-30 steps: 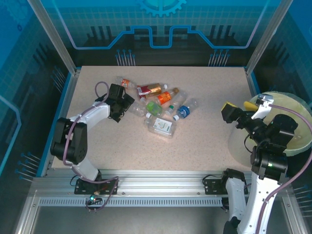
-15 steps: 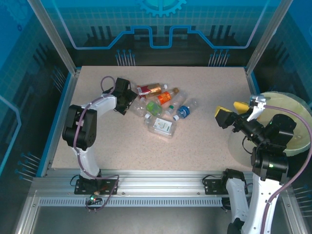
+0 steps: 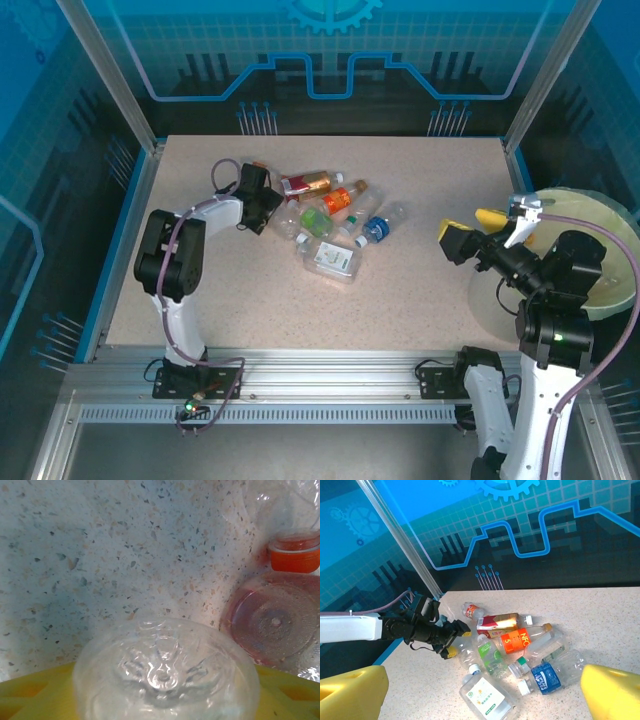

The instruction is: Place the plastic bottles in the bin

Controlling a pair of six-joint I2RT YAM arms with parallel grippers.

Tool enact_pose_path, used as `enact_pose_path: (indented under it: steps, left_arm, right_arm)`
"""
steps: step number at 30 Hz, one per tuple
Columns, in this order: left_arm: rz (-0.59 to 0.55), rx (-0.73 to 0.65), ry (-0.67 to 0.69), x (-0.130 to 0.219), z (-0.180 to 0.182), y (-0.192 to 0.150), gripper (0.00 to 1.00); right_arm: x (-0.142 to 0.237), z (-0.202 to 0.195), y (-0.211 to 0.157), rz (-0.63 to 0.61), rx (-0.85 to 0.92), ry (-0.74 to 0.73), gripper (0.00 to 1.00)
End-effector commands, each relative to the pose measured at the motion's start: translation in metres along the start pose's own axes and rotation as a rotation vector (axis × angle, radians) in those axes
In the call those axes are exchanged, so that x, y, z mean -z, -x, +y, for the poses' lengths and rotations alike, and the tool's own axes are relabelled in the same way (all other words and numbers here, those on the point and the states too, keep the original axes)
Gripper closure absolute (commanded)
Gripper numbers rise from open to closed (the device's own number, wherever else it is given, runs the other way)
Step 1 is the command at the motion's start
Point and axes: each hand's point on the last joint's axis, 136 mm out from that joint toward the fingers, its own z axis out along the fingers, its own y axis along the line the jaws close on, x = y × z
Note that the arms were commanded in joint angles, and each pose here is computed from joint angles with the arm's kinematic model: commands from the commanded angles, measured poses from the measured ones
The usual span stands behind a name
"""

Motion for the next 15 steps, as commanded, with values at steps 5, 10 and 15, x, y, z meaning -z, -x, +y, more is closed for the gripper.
enact_pose_path:
  steps: [5, 10, 15]
  left_arm:
    - [0.005, -0.047, -0.011, -0.002, 0.004, -0.001, 0.4]
    - [-0.033, -0.09, -0.08, 0.016, -0.006, 0.004, 0.49]
    - [-0.107, -0.151, -0.192, 0.048, -0.023, 0.013, 0.53]
  right_arm:
    - [0.001, 0.017, 0.001, 0.017, 0.015, 0.068, 0.0]
    - [-0.002, 0.024, -0.003, 0.038, 0.023, 0.115, 0.0]
    - [-0.012, 0.03, -0.01, 0.065, 0.044, 0.154, 0.0]
